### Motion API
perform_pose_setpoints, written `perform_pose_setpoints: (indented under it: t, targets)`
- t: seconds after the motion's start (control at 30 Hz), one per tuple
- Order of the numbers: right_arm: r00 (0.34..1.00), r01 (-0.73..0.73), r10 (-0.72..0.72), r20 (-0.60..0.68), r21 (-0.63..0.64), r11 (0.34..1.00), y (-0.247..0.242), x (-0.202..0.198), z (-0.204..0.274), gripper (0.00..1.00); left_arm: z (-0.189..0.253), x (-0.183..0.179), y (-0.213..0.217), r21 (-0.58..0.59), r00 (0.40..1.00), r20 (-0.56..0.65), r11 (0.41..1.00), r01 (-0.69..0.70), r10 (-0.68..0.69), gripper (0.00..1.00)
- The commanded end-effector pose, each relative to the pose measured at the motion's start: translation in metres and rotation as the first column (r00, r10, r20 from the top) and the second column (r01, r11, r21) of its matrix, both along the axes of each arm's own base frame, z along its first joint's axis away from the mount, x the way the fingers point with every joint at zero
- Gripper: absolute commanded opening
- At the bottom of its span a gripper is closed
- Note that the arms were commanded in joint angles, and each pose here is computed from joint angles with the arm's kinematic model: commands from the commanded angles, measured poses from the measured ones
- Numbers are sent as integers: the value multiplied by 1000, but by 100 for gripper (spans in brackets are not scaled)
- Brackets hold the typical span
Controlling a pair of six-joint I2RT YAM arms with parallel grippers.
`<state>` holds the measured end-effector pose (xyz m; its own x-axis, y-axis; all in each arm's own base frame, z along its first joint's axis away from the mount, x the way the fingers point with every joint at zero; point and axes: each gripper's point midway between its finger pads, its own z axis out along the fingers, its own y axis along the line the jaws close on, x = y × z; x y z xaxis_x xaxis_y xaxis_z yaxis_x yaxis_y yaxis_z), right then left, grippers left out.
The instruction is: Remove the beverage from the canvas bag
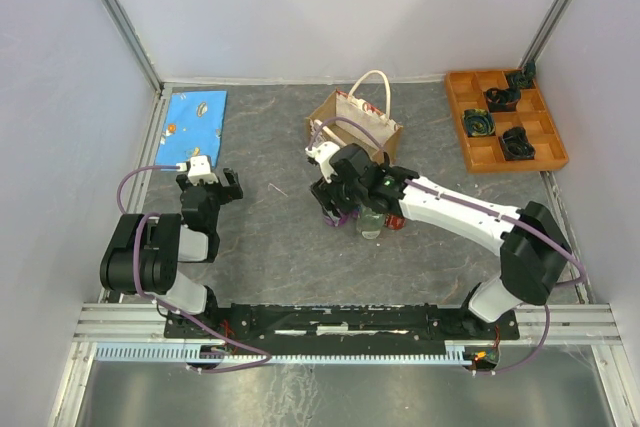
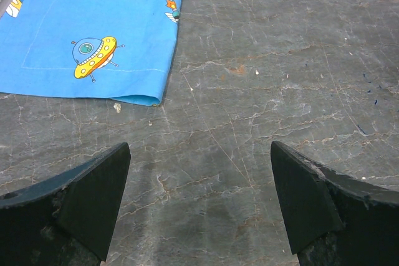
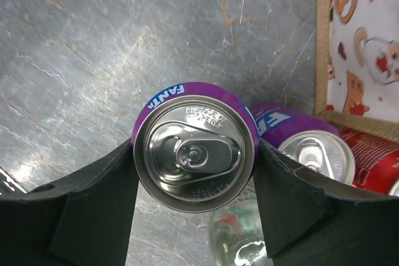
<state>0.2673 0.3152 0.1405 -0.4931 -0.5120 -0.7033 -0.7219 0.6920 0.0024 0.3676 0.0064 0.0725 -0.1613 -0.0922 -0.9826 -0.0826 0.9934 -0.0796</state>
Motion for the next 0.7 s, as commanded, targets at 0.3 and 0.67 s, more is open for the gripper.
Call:
perform_pose_setpoints:
  t: [0.3,0.67]
  targets:
    - [999,-3,1,39,27,1000,18,10,-26,0,19,8,4,70,998,57,998,-4,0,99]
    - [999,8,-8,53,-11,1000,16,10,-32,69,18,8,3,70,998,57,998,-3,-1,99]
